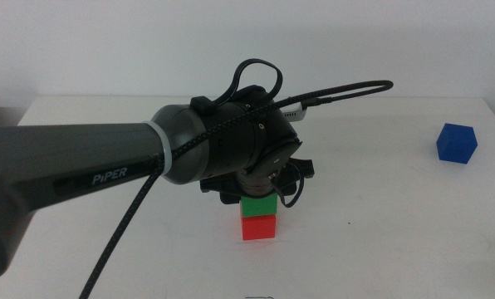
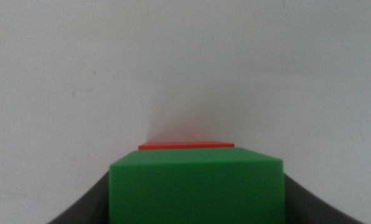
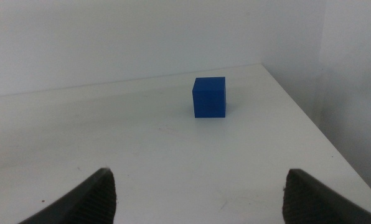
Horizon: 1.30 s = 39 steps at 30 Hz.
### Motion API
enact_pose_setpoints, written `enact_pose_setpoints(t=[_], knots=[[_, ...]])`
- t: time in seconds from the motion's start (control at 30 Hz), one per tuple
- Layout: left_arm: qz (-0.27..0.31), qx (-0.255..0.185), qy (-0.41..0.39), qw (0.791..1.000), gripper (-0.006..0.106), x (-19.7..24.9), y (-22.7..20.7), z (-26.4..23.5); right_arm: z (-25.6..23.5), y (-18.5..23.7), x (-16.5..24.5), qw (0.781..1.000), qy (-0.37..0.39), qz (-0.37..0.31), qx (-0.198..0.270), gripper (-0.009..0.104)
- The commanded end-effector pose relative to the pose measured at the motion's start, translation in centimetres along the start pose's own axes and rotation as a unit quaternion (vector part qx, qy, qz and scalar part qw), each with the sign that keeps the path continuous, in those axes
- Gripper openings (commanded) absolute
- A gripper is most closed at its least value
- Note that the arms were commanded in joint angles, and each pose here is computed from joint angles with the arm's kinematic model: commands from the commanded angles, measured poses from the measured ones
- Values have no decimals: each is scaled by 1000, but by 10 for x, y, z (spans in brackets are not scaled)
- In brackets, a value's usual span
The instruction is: Stack red cubes first, then green, then blue cubes in a specific spot.
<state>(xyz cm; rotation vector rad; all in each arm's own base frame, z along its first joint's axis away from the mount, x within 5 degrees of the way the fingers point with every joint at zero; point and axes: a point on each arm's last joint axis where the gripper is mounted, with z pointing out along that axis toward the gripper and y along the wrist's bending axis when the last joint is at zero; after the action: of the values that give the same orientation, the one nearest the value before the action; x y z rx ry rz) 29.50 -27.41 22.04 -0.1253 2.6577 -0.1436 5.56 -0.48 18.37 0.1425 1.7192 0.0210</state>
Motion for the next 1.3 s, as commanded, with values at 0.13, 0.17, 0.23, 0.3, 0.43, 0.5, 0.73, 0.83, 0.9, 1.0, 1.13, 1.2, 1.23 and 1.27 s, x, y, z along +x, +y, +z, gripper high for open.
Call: enact_pose_setpoints(t=[0.13, 0.17, 0.23, 0.3, 0.43, 0.5, 0.73, 0.83, 0.9, 1.0, 1.13, 1.2, 1.23, 1.27], knots=[[-8, 22, -26, 999, 9, -9, -4, -15, -4, 2, -14, 998, -58, -12, -6, 71], [-8, 21, -24, 999, 9, -8, -4, -13, -4, 2, -14, 998, -58, -12, -6, 71], [-9, 25, -23, 999, 9, -8, -6, -11, -4, 2, -14, 998, -58, -12, -6, 71], [-9, 28, -24, 999, 9, -8, -6, -11, -4, 2, -14, 998, -58, -12, -6, 71], [-11, 33, -24, 999, 9, -8, -7, -12, -4, 2, -14, 998, -58, -12, -6, 71], [-3, 27, -30, 999, 54, -9, -6, -12, -4, 2, -14, 998, -58, -12, -6, 71], [11, 22, -44, 999, 74, -12, -5, -12, -4, 2, -14, 998, -58, -12, -6, 71], [11, 24, -45, 999, 79, -12, -6, -12, -4, 2, -14, 998, -58, -12, -6, 71], [12, 26, -48, 998, 83, -13, -6, -13, -4, 2, -14, 998, -58, -12, -6, 71], [18, 30, -59, 998, 88, -16, -5, -19, -4, 2, -14, 998, -58, -12, -6, 71], [34, 45, -84, 995, 91, -23, -1, -43, -4, 2, -14, 998, -58, -12, -6, 71], [42, 58, -100, 992, 91, -27, 2, -62, -4, 2, -14, 998, -58, -12, -6, 71], [45, 63, -108, 991, 91, -29, 5, -72, -4, 2, -14, 998, -58, -12, -6, 71], [48, 66, -114, 990, 91, -31, 7, -81, -4, 2, -14, 998, -58, -12, -6, 71]])
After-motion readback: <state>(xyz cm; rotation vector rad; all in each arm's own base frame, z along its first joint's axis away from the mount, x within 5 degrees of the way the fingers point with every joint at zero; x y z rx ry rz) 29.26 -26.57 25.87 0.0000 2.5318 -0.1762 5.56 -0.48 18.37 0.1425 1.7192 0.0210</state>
